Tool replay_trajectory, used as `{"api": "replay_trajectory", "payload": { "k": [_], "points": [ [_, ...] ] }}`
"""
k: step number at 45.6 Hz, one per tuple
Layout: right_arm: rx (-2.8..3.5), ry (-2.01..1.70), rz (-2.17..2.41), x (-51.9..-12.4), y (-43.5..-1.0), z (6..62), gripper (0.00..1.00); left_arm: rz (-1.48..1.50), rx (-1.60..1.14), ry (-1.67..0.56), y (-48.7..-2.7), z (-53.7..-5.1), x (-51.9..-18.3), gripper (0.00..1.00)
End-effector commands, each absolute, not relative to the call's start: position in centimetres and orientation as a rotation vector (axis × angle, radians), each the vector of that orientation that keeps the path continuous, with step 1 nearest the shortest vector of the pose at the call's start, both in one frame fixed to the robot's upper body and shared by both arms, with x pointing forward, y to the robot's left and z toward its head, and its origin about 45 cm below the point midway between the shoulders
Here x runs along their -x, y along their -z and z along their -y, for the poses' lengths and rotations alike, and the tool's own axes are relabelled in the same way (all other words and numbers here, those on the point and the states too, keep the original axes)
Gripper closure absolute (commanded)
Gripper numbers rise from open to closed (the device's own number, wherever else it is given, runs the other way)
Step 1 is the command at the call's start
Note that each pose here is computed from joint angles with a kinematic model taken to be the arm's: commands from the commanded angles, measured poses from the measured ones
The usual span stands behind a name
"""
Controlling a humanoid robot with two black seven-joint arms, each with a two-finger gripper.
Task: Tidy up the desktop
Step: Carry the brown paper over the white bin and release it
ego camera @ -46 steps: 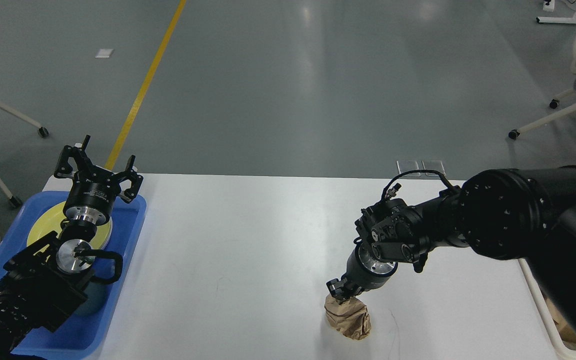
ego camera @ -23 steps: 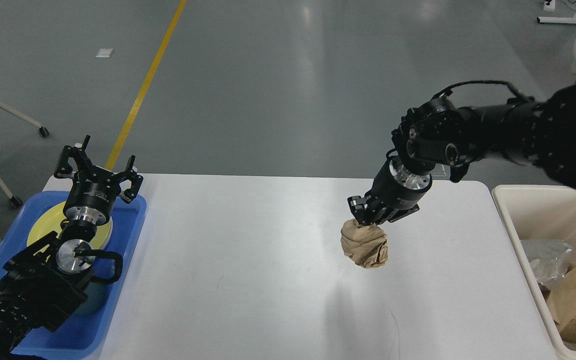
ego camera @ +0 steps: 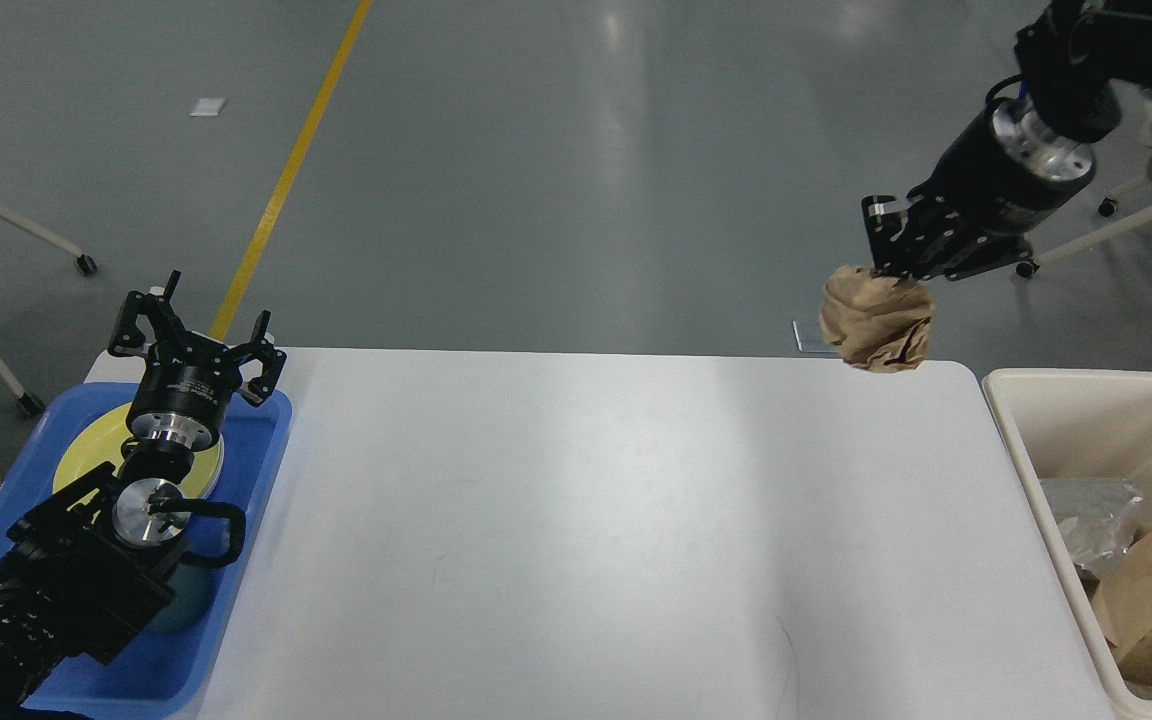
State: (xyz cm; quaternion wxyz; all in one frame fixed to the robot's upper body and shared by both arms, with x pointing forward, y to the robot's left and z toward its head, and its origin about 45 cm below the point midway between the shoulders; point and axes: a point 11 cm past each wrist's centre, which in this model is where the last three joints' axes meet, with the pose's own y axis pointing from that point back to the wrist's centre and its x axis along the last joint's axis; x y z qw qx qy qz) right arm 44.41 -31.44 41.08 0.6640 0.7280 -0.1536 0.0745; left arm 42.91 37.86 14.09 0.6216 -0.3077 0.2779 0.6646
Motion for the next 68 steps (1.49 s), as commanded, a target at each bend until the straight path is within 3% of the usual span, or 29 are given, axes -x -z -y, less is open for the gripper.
{"api": "replay_trajectory", "payload": {
  "k": [1,16,33,51,68],
  "points": [
    [-1.589,-0.181,0.482,-45.0,-43.4,35.9,1.00,-0.637,0.708,-1.528,-14.1,-37.9,-42.9,0.03],
    [-1.502,-0.098,0.780,-42.9,-43.9,48.4,1.00,-0.638,0.707,-1.527,-14.1,-37.9,-42.9,0.03],
    [-1.261,-0.070,0.996,-37.3,-36.4,60.3,1.00,-0.638,0.707,-1.527,-14.1,-37.9,-42.9,0.03],
    [-1.129,-0.174,1.101,-34.2,-26.1,63.3,1.00,-0.640,0.707,-1.526,-14.1,-37.8,-42.9,0.03],
    [-1.139,-0.124,1.146,-32.2,-22.6,63.9,1.00,-0.638,0.707,-1.527,-14.1,-37.9,-42.9,0.03]
  ]
}}
